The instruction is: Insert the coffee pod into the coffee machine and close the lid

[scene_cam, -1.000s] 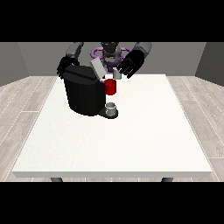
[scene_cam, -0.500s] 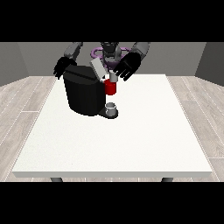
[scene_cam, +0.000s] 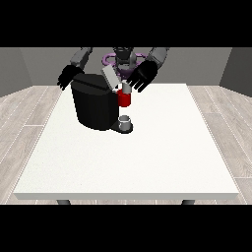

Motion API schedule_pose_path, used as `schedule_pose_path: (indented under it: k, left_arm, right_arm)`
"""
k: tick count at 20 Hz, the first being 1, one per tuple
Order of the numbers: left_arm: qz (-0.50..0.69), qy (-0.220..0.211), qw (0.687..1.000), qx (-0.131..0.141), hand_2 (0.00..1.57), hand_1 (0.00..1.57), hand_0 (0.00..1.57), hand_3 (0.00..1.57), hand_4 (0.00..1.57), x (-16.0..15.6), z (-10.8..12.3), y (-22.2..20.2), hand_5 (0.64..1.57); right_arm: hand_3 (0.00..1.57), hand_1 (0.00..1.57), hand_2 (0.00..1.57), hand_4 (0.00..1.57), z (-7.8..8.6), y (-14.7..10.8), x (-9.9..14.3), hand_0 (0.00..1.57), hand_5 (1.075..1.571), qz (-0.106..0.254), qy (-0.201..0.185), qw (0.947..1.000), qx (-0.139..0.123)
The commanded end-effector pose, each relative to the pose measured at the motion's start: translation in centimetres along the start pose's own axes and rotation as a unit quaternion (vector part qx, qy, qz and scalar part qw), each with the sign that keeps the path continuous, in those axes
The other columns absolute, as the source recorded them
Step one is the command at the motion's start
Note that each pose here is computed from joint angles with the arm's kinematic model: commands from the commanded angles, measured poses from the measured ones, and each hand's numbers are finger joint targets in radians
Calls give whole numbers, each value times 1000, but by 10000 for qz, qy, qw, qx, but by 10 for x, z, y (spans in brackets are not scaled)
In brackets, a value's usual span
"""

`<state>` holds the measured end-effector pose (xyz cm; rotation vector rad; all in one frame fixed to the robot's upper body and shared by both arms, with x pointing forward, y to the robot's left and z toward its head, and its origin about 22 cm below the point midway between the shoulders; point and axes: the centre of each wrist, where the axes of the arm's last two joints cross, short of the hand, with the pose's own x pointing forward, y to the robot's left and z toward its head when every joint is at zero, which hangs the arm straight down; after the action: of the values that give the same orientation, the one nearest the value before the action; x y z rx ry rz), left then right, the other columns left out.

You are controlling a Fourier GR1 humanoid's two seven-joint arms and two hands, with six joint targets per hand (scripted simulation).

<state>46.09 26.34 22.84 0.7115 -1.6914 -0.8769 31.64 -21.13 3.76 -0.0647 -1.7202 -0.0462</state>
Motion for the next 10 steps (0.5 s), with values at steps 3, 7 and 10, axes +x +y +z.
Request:
schedule_pose_path:
  k: [3, 7, 10]
  left_arm:
    - [61, 10, 9999, -111, 1271, 1198, 1198, 1200, 505, 8, -4, -21, 1571]
    - [-41, 235, 9995, 182, 1244, 1160, 1160, 1185, 506, -12, 2, 2, 1571]
    - [-5, 49, 9999, -125, 1250, 1185, 1185, 1184, 491, 6, -4, -14, 1571]
  right_arm:
    - [0, 0, 0, 518, -3, -7, 2, 0, 1571, -100, -17, 9999, -90]
    - [0, 0, 0, 538, 5, 15, 14, 0, 1571, 47, -151, 9997, 170]
    - [0, 0, 0, 481, 3, -15, -10, 0, 1571, -85, -68, 9998, -153]
